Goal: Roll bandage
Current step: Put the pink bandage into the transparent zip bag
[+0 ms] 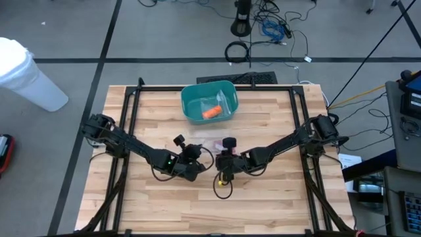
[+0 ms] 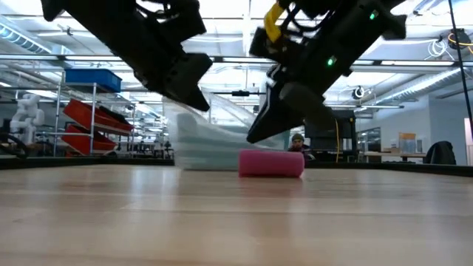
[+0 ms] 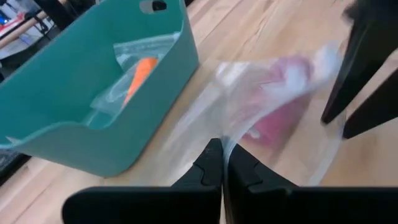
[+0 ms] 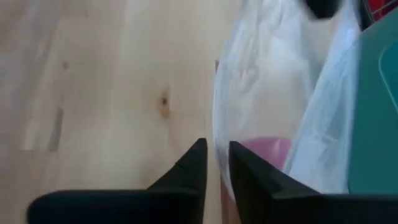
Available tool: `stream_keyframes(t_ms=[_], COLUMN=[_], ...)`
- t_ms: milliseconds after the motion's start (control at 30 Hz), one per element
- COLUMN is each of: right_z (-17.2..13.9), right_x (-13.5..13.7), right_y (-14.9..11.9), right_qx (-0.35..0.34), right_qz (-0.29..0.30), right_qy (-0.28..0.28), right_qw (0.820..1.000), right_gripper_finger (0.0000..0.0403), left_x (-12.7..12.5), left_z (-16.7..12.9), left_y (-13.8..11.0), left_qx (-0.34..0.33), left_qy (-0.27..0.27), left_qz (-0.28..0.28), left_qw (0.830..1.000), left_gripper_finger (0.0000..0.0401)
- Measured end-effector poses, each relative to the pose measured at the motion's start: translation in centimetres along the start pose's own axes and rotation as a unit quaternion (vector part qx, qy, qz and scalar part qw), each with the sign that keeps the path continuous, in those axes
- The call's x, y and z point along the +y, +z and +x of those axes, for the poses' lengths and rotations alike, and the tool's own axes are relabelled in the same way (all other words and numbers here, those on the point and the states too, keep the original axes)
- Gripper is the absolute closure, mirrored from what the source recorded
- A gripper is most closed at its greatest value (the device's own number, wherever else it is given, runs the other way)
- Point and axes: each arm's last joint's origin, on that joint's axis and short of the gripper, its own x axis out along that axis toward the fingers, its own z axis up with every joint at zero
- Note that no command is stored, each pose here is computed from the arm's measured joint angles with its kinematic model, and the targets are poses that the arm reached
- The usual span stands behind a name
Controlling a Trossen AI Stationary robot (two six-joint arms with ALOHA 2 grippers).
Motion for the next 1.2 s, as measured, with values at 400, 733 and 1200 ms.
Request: stream_keyframes(t_ms=[400,733,1200], right_z=[-5.9,-2.5,3.1], right_x=[-1.6,-2.6,-5.8], right_y=[-0.3,-2.1,-3.3], right_qx=[0.057,0.134,0.151], right_qz=[0.08,0.064,0.109], right_qy=[0.007,-0.01,0.084], right_qw=[0.995,0.989,0.979], right_gripper_finger=[0.0195,0.0108,0.0131], left_x=[-1.8,-1.2,0.5], left_z=[2.0,2.0,3.7], left_y=[-2.2,-2.0,-2.5], left_qx=[0.005,-0.024,0.032], left_qy=[0.02,0.081,0.097], left_qz=[0.008,-0.002,-0.014], left_qw=[1.0,0.996,0.995], left_gripper_finger=[0.0401,0.0401,0.0401])
